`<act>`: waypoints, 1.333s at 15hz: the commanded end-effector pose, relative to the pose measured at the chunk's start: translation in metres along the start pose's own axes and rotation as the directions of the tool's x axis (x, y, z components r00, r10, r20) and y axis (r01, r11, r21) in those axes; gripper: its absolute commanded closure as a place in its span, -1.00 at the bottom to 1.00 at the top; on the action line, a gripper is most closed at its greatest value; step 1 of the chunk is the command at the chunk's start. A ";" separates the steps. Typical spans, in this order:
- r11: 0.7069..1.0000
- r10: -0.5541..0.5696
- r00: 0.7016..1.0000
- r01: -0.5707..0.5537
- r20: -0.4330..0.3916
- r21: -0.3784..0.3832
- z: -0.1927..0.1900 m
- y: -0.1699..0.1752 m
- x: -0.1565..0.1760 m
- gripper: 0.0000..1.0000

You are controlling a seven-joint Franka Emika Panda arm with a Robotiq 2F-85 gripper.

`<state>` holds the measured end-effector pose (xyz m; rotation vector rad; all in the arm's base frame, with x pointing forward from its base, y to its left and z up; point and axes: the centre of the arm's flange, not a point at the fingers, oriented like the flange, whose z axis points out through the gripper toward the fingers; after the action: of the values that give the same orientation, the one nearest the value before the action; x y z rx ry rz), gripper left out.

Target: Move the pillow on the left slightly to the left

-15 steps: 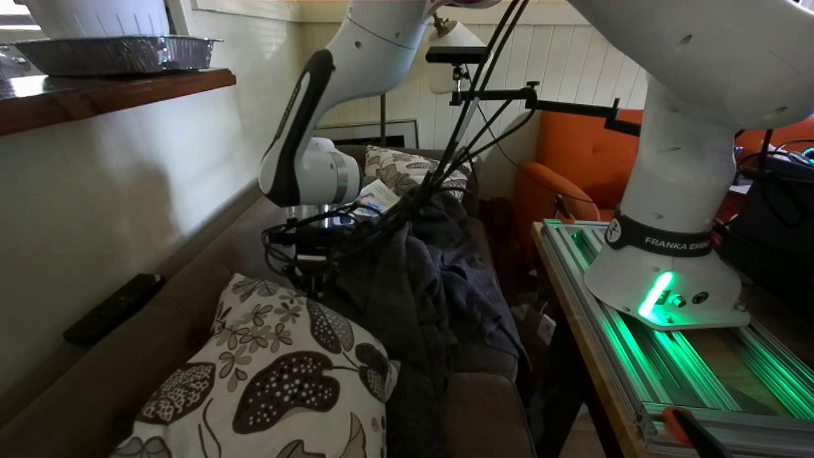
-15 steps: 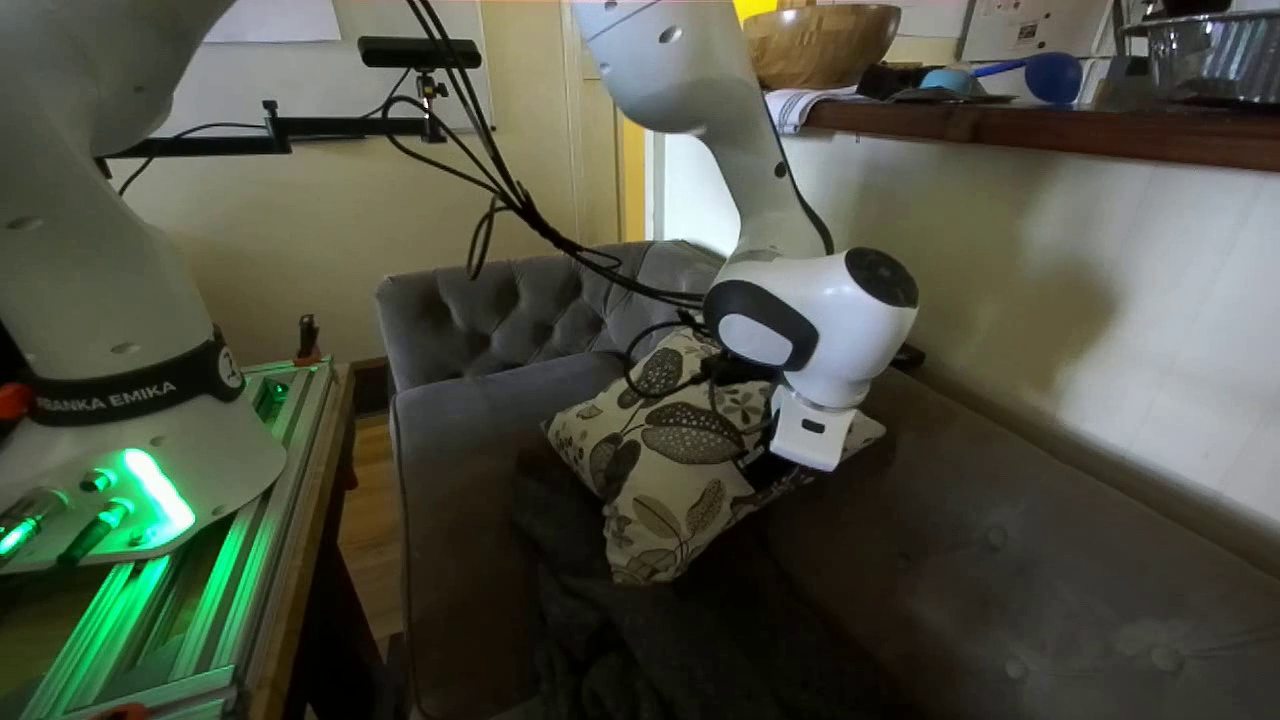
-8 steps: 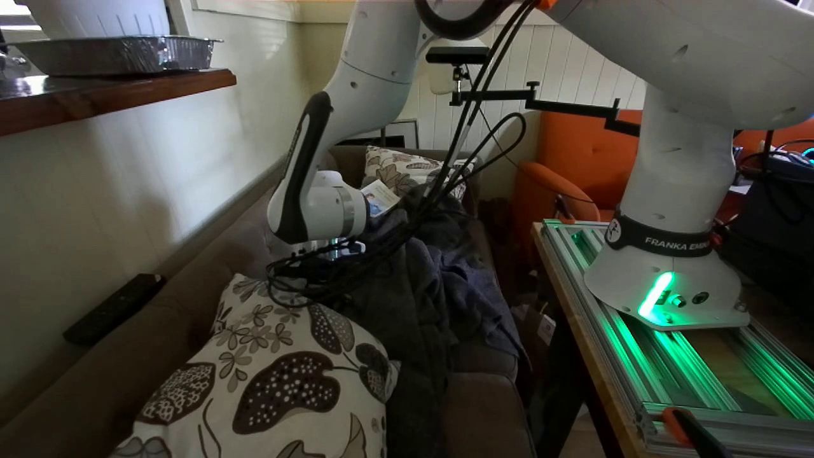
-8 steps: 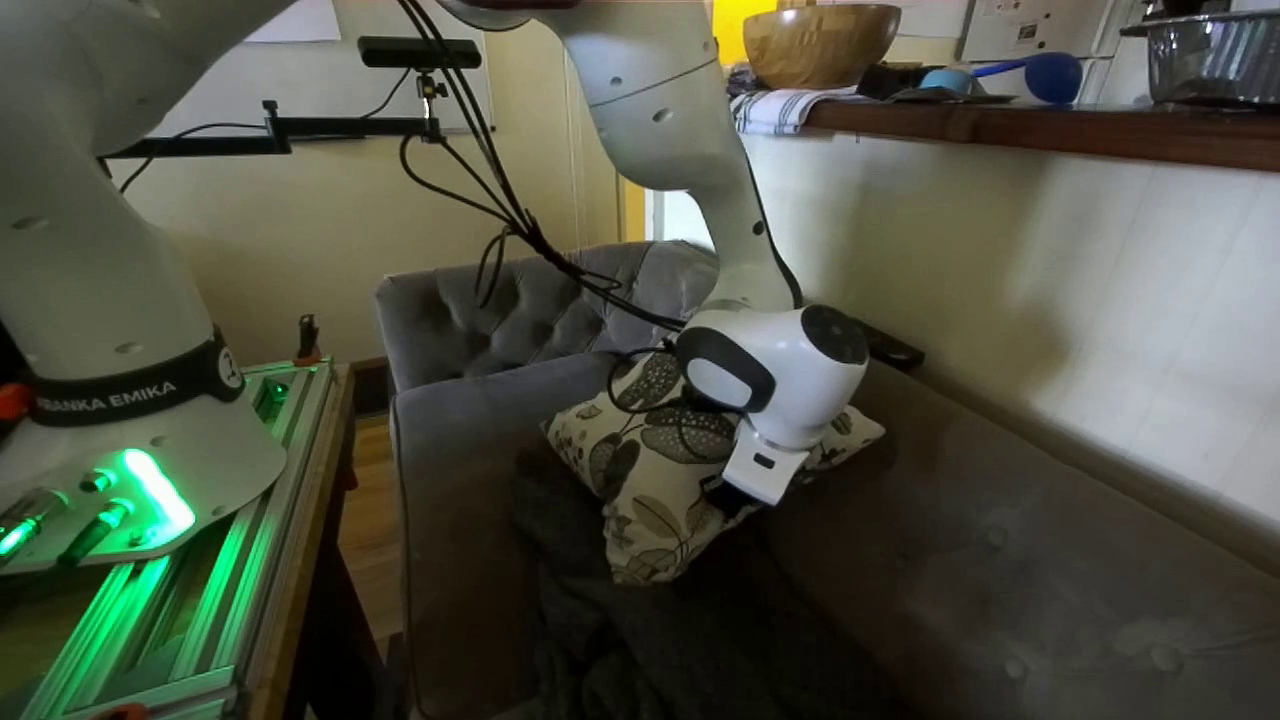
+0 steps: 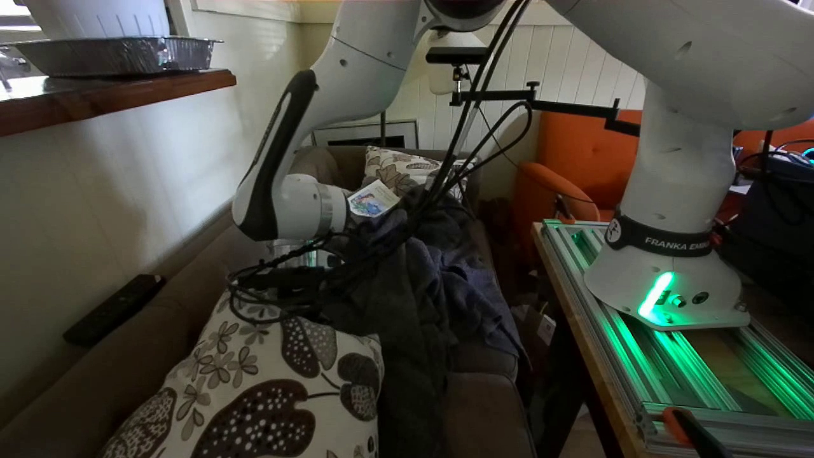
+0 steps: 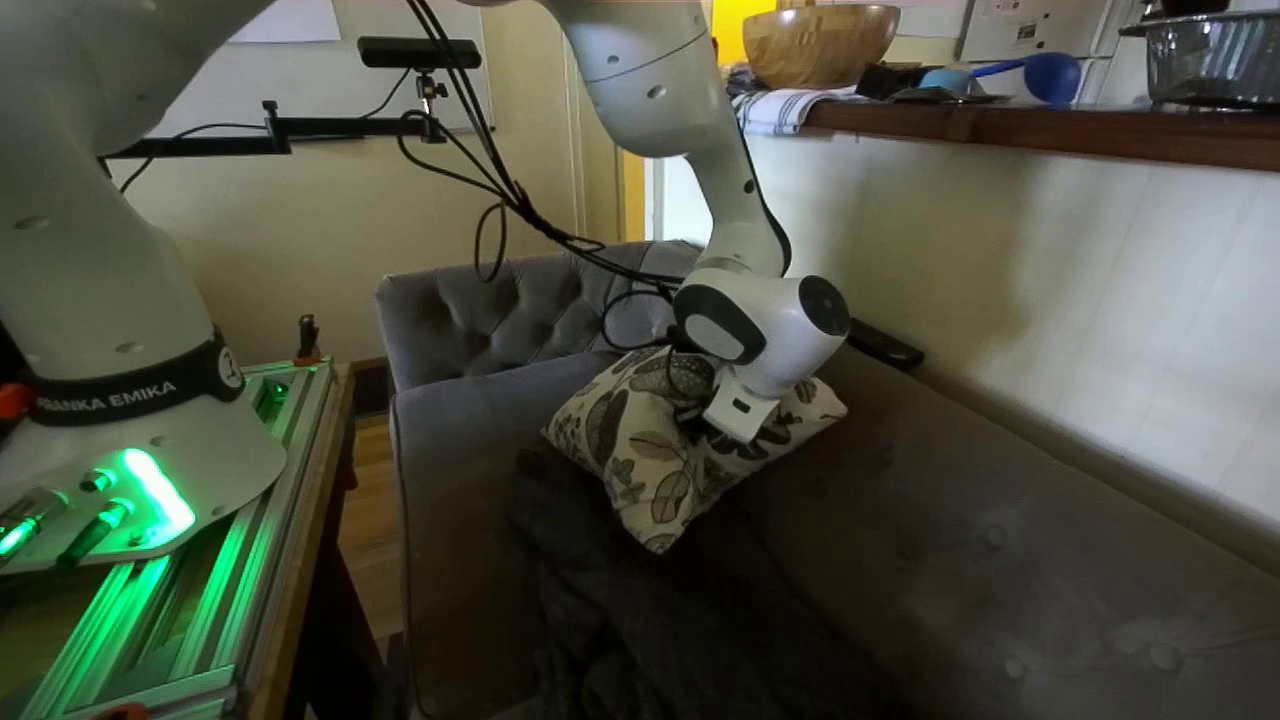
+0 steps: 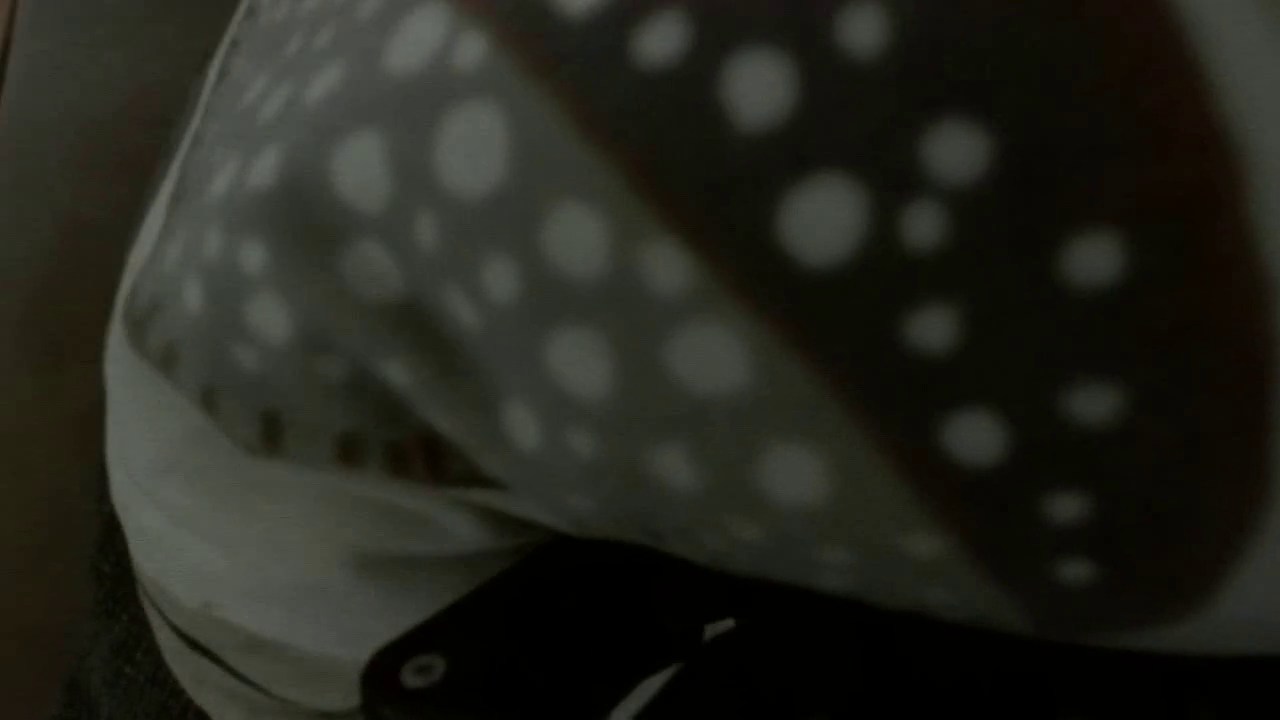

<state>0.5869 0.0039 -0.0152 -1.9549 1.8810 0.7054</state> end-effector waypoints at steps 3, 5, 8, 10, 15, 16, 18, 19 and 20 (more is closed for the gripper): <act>0.997 -0.042 0.990 0.051 0.135 -0.060 0.039 -0.005 -0.067 1.00; 0.997 -0.061 0.994 0.065 0.086 -0.042 0.028 -0.010 -0.058 1.00; 0.996 -0.089 0.994 0.090 -0.060 0.024 -0.016 -0.021 -0.022 1.00; 0.992 -0.097 0.982 0.109 -0.161 0.066 -0.048 -0.024 0.000 1.00; 0.974 -0.128 0.921 0.187 -0.367 0.130 -0.122 -0.027 0.025 1.00; 0.970 -0.133 0.904 0.204 -0.406 0.136 -0.137 -0.026 0.026 1.00; 0.963 -0.133 0.866 0.228 -0.482 0.145 -0.171 -0.020 0.031 1.00; 0.959 -0.130 0.849 0.238 -0.513 0.152 -0.188 -0.016 0.033 1.00; 0.961 -0.131 0.832 0.241 -0.539 0.139 -0.204 -0.008 0.035 1.00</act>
<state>0.6411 -0.1202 0.0922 -2.2513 1.8808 -0.0025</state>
